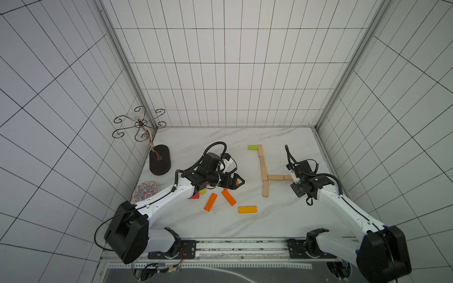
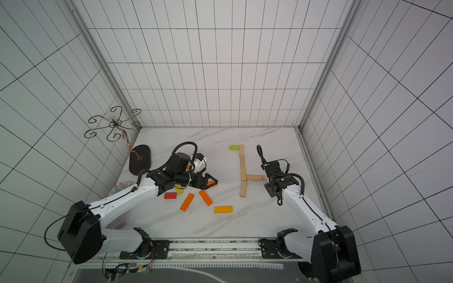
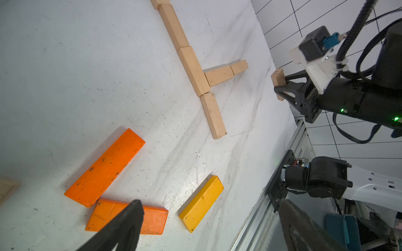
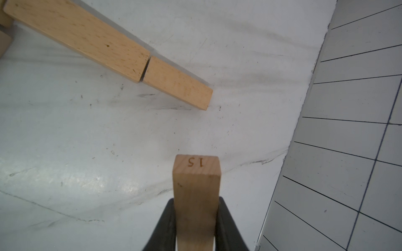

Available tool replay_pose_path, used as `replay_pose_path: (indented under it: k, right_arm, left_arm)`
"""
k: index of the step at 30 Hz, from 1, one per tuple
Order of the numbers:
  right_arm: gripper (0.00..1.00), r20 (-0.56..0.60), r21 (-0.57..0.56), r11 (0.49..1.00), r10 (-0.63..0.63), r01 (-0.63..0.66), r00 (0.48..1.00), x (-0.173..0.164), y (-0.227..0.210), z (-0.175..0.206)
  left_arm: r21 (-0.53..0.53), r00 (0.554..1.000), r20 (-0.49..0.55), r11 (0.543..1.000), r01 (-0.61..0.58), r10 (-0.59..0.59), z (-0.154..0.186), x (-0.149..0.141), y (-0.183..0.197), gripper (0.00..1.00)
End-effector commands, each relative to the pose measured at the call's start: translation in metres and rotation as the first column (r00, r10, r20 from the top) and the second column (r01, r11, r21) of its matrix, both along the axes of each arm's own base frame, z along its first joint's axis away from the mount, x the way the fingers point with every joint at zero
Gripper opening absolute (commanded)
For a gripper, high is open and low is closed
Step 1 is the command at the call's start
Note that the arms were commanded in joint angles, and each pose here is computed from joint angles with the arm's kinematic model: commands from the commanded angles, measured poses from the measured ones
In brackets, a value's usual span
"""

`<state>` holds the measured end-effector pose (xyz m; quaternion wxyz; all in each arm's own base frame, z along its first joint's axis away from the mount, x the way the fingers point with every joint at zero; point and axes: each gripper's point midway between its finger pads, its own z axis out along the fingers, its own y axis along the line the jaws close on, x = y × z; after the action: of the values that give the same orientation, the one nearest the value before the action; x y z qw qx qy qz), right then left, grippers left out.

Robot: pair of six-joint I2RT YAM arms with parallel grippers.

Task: Assemble a giraffe with building blocks
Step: Assemble the building block at the center of the board.

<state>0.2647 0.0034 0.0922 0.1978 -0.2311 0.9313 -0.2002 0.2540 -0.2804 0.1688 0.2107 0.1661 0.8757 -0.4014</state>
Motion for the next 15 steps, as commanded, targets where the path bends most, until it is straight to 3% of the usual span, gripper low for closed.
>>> replay_pose_path:
  k: [1, 15]
  right_arm:
    - [0.00, -0.099, -0.006, 1.000, 0.011, -0.011, 0.995, -0.005, 0.000, -0.025]
    - [0.00, -0.238, -0.009, 1.000, -0.012, 0.010, 0.971, -0.006, 0.000, -0.046]
  left_arm:
    - [-0.062, 0.999, 0.034, 0.998, 0.014, -0.011, 0.014, 0.003, -0.004, 0.97]
    - [-0.083, 0.998, 0.055, 0.996, 0.022, -0.018, 0.016, -0.003, -0.002, 0.97]
